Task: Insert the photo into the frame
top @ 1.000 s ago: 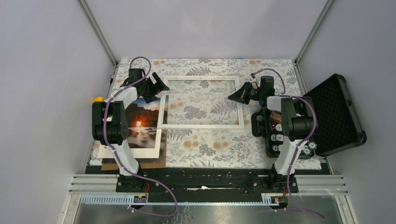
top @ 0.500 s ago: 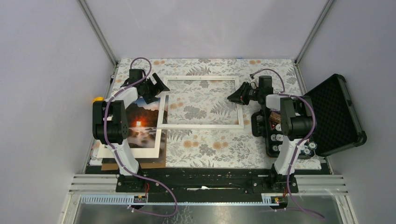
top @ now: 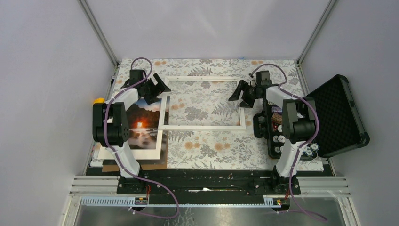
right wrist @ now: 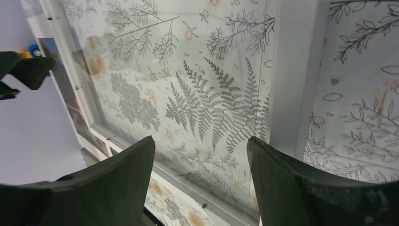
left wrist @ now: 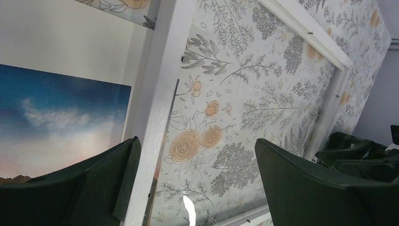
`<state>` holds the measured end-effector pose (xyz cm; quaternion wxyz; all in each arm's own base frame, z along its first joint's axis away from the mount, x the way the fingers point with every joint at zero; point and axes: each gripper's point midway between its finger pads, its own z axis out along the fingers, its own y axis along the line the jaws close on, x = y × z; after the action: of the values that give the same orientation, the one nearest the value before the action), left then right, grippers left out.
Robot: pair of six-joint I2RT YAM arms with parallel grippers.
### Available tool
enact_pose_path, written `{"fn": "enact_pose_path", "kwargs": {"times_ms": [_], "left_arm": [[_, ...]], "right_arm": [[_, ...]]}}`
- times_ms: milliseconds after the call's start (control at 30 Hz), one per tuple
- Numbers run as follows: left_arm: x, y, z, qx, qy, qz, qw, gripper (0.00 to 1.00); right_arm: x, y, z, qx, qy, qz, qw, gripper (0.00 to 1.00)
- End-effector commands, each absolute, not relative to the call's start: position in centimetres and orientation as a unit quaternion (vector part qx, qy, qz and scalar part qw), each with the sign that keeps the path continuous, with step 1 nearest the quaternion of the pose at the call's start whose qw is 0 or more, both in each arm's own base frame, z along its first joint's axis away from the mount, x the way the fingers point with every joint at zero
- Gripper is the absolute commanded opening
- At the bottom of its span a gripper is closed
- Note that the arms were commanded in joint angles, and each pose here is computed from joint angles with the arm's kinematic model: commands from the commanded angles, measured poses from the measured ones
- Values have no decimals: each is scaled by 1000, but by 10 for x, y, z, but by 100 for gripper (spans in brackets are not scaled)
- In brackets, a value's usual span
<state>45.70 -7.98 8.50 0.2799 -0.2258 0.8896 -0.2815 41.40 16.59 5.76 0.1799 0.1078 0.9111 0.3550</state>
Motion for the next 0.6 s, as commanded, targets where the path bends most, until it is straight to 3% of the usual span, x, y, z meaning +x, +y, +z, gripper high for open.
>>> {"fn": "enact_pose_path", "kwargs": {"times_ms": [0, 333, 567], "left_arm": [[463, -84, 119, -204, 873, -301, 324, 99], [462, -82, 123, -203, 872, -300, 329, 99], [463, -72, 107, -220, 884, -266, 316, 99]], "right_arm": [[409, 157, 84, 77, 936, 282, 197, 81], [397, 124, 100, 55, 969, 118, 208, 88], [383, 150, 94, 46, 959, 196, 199, 84]]}}
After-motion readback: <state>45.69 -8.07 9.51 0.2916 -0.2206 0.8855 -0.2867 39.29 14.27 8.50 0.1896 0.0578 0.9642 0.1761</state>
